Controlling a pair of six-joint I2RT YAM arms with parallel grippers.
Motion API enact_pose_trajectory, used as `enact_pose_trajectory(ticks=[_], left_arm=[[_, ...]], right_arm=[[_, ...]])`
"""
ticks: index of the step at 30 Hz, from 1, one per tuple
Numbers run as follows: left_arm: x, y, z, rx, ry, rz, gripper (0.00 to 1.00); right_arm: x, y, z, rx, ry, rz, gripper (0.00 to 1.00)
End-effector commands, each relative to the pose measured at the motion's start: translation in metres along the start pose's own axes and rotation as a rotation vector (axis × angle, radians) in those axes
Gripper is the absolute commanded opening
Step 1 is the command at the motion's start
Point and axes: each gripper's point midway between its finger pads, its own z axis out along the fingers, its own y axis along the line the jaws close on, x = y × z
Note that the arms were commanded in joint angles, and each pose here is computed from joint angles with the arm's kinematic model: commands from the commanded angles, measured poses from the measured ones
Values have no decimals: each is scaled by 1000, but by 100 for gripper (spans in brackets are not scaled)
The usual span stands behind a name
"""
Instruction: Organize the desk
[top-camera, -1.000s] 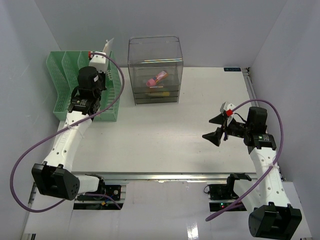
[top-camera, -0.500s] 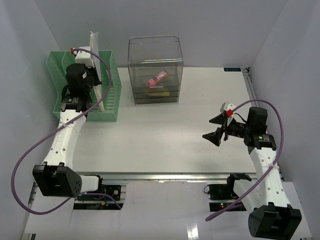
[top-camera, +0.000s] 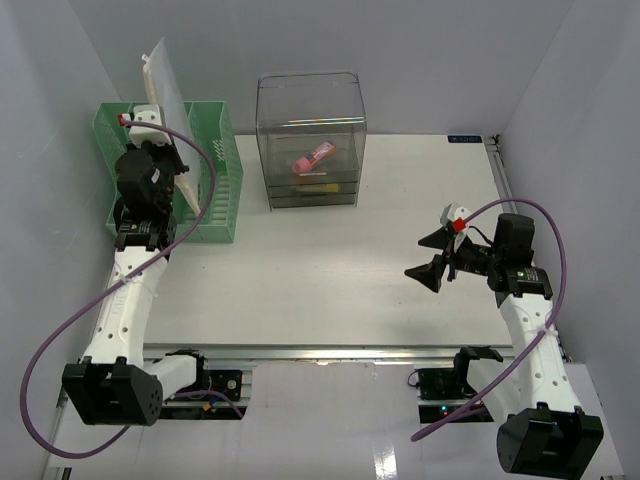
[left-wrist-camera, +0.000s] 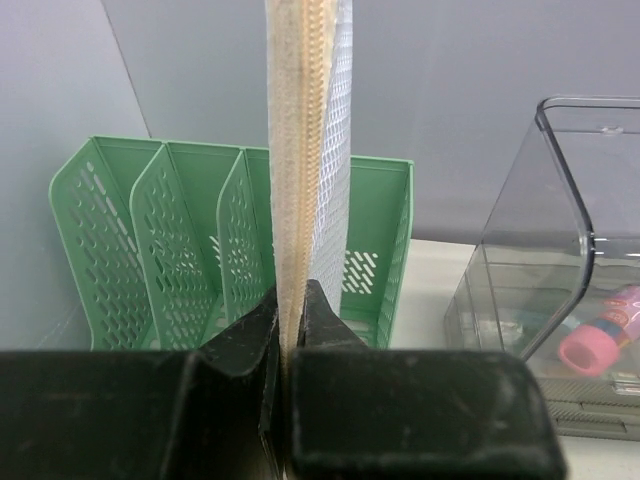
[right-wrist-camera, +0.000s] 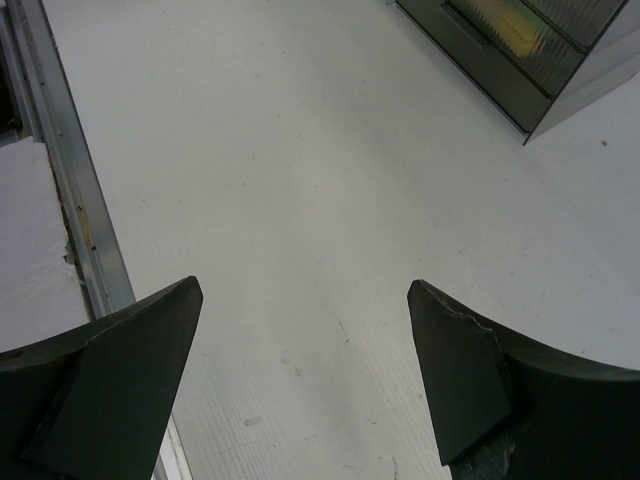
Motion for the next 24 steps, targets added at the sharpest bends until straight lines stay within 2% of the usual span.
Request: enact_pose_trajectory(ticks=[1,6,13,19,24], left_arm=[[-45,-19,-4,133,-165,-16,0],[-29,-45,-3,279,-138,-50,0],[16,-32,10,262,-76,-44,0],[50,-16,22,220,-92,-56,0],[64,-25,31,297,-177,-33,0]], right_arm=[[-3,-1,1,-8,-18,-25,90],[-3,-1,0,-7,-19,-28,90],[-4,-1,0,-5,-20,-29,90],[-2,-2,0,-2,-16,-28,90],[-1,-3,0,1,-12,-26,90]])
